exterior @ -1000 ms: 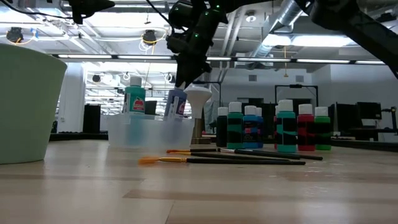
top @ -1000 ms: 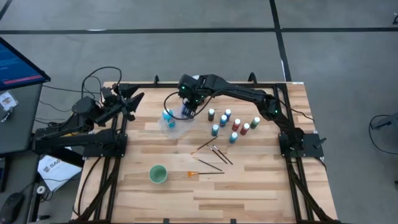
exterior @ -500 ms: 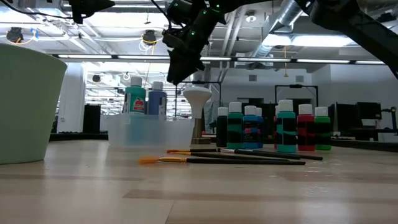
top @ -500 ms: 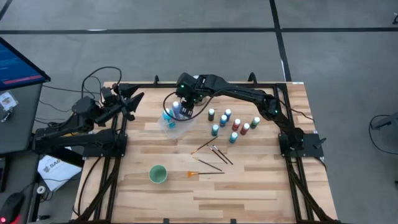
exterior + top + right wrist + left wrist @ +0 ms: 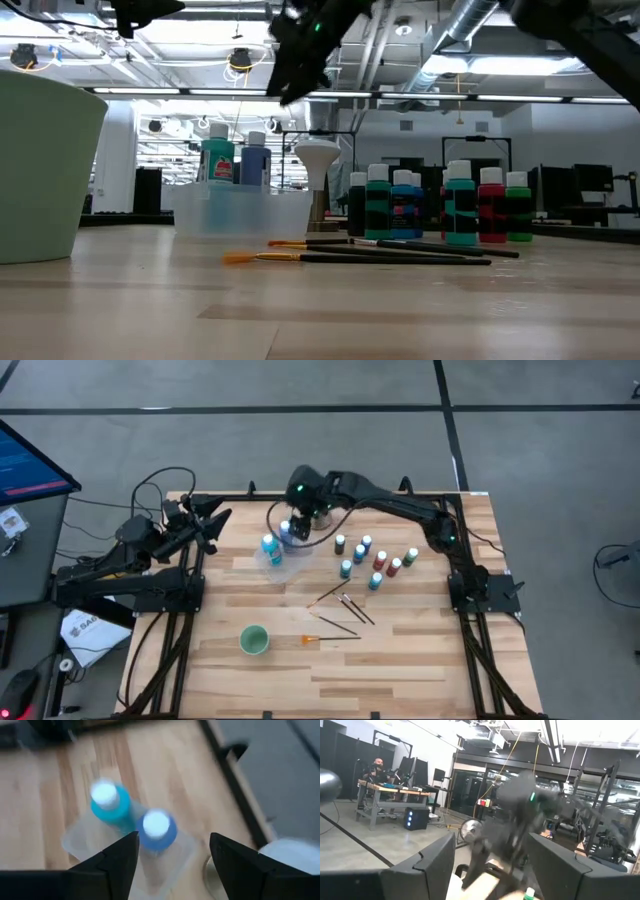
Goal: Pick & Place Paint Supplies
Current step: Put the small black bottle into the white bin
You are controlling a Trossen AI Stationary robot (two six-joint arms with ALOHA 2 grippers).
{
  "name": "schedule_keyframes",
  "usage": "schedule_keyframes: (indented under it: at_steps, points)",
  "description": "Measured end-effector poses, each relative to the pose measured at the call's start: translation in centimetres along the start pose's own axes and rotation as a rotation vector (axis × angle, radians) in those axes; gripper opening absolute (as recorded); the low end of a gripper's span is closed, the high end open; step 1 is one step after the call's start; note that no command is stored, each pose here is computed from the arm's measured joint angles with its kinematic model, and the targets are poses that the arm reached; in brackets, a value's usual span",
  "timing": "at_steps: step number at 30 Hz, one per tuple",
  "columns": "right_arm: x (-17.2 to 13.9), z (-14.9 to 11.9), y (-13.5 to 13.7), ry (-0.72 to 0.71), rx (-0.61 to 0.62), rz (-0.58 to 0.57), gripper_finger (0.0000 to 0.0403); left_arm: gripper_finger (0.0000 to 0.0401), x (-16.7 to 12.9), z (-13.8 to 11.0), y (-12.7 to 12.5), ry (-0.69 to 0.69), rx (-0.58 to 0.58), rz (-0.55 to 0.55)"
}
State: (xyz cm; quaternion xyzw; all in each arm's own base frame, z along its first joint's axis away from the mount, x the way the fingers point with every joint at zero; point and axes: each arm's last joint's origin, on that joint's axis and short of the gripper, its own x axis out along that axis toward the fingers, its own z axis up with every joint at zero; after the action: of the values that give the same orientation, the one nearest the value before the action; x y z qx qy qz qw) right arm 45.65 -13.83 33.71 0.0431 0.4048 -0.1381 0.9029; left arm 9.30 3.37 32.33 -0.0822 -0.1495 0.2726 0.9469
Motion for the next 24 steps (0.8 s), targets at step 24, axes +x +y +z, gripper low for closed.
schedule_keyframes:
  at_steps: [24]
  points:
    - [-23.0,-4.5,-2.1,0.056,0.184,-0.094,0.023,0.0231,5.4,-2.4,-2.1,0.248,-0.026,-0.131]
